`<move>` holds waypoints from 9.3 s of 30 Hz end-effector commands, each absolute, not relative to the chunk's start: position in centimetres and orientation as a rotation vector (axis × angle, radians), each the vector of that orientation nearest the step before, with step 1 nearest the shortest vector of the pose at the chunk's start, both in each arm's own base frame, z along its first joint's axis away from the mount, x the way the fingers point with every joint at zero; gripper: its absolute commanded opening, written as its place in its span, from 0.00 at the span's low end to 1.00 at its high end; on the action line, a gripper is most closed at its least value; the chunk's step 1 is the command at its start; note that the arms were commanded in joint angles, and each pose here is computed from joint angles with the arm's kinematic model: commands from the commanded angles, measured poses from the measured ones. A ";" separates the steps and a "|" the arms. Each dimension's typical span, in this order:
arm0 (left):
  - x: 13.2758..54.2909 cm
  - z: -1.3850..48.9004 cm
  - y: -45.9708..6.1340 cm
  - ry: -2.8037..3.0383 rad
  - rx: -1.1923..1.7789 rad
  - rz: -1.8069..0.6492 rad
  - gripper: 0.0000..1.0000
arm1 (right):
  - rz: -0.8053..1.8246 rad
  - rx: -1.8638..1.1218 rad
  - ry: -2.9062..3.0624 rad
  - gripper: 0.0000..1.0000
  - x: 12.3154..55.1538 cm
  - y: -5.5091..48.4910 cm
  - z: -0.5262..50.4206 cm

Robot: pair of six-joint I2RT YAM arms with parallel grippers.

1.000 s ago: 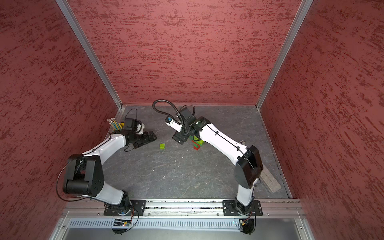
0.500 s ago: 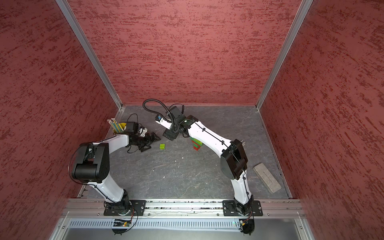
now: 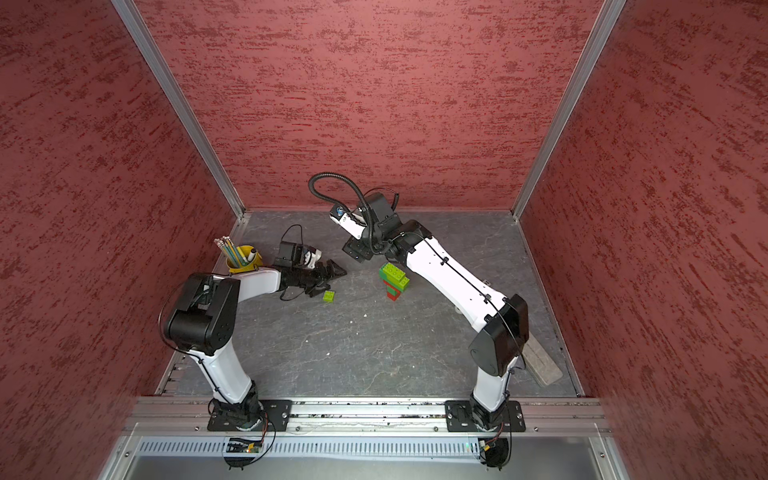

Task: Assemble a spoon with lego
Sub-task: Move the lego brick at the center of the board, then pick up the lego brick from the center of the board, then assemble the lego brick with the lego brick, then place the lego brick at the center of the board.

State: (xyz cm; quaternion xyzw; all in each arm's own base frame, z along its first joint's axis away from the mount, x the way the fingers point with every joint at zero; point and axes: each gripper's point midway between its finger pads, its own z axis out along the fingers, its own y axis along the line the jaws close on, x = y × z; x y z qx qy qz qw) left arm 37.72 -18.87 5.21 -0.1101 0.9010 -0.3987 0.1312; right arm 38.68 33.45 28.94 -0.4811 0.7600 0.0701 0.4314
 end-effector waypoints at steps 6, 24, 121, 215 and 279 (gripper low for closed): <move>31.9 2.9 -17.2 2.687 -0.518 -1.101 1.00 | 0.210 -1.213 1.920 0.85 37.9 33.5 26.6; 33.6 9.7 -2.6 2.454 -0.762 -0.934 1.00 | 0.411 -1.797 1.845 0.72 29.5 41.2 10.8; 31.0 9.7 -23.6 2.540 -0.139 -1.062 1.00 | 0.059 -1.091 2.544 0.27 35.5 23.3 18.9; 30.8 10.5 -21.9 2.560 -0.147 -0.946 1.00 | 0.531 -0.951 2.506 0.28 37.3 24.1 19.6; 35.8 16.1 -14.4 2.569 -0.304 -0.718 1.00 | 1.892 -0.373 1.947 0.31 43.0 26.4 8.5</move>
